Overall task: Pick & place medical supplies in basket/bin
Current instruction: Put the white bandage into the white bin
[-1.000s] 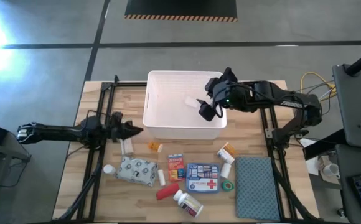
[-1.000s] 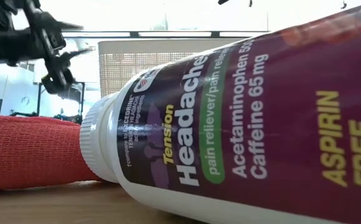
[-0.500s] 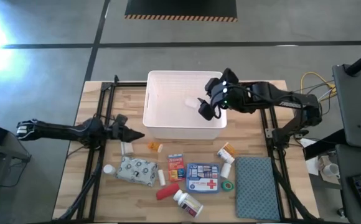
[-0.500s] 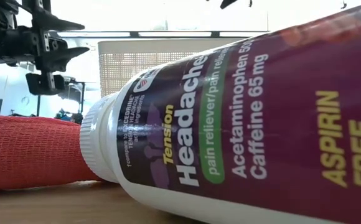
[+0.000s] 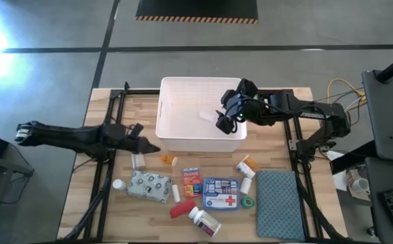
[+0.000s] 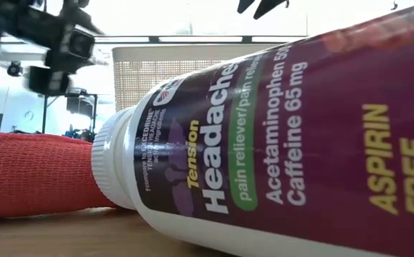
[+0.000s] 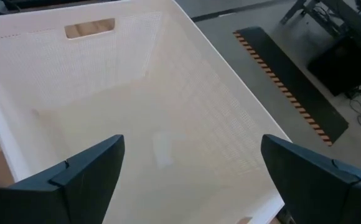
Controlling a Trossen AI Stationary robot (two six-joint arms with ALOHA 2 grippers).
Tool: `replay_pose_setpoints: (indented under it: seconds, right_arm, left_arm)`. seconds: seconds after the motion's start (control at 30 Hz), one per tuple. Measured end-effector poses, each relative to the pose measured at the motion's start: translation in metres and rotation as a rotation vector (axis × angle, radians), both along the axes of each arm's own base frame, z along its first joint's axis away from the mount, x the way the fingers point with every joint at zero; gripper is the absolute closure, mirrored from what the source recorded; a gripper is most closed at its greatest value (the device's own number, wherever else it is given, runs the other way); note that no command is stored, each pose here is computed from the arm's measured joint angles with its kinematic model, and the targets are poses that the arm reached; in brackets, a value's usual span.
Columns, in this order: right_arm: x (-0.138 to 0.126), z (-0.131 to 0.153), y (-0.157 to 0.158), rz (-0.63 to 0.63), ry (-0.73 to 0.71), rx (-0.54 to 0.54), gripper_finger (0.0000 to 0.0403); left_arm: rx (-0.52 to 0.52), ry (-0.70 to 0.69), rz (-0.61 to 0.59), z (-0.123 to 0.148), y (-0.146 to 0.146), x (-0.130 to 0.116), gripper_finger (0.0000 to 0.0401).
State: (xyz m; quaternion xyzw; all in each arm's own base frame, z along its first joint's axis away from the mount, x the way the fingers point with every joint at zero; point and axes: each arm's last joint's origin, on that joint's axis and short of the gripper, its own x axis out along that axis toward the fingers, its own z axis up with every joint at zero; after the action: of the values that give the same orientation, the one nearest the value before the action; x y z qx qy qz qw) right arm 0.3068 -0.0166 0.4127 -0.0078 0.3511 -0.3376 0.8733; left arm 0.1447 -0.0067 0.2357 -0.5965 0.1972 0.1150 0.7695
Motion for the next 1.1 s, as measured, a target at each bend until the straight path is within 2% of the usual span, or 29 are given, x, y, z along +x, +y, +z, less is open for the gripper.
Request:
replay_pose_setpoints:
  seconds: [0.1,0.17,0.23,0.33,0.43,0.5,0.6,0.7,0.8,0.97,1.1]
  right_arm:
    - [0.0,0.0,0.0,0.004,0.005,-0.004,0.0035]
    - [0.0,0.0,0.0,0.004,0.004,-0.004,0.0035]
    - [0.0,0.0,0.0,0.008,0.008,-0.007,0.0035]
    - [0.0,0.0,0.0,0.013,0.012,-0.011,0.0035]
    - [0.0,0.0,0.0,0.013,0.011,-0.011,0.0035]
    - [0.0,0.0,0.0,0.013,0.01,-0.011,0.0035]
    - [0.0,0.0,0.0,0.011,0.008,-0.009,0.0035]
    - [0.0,0.0,0.0,0.011,0.009,-0.009,0.0035]
    - [0.0,0.0,0.0,0.016,0.014,-0.011,0.0035]
    - [0.0,0.0,0.0,0.017,0.015,-0.011,0.0035]
    - [0.0,-0.001,0.0,0.017,0.018,-0.011,0.0035]
  left_arm:
    - [0.123,0.421,0.04,0.023,0.001,-0.013,0.0237]
    - [0.207,0.643,0.072,0.036,0.002,-0.019,0.0237]
    - [0.264,0.777,0.089,0.05,0.003,-0.02,0.0237]
    - [0.293,0.978,0.107,0.052,0.003,-0.017,0.0237]
    - [0.301,1.141,0.119,0.035,0.003,-0.013,0.0237]
    - [0.261,1.232,0.187,0.018,0.002,-0.014,0.0237]
    - [0.129,1.291,0.3,-0.007,0.0,-0.015,0.0237]
    - [0.073,1.254,0.329,-0.023,-0.001,-0.014,0.0237]
    - [0.081,1.233,0.351,-0.02,-0.001,-0.011,0.0237]
    - [0.174,1.16,0.337,-0.008,-0.002,-0.001,0.0237]
    - [0.188,1.162,0.342,-0.012,-0.002,0.001,0.0237]
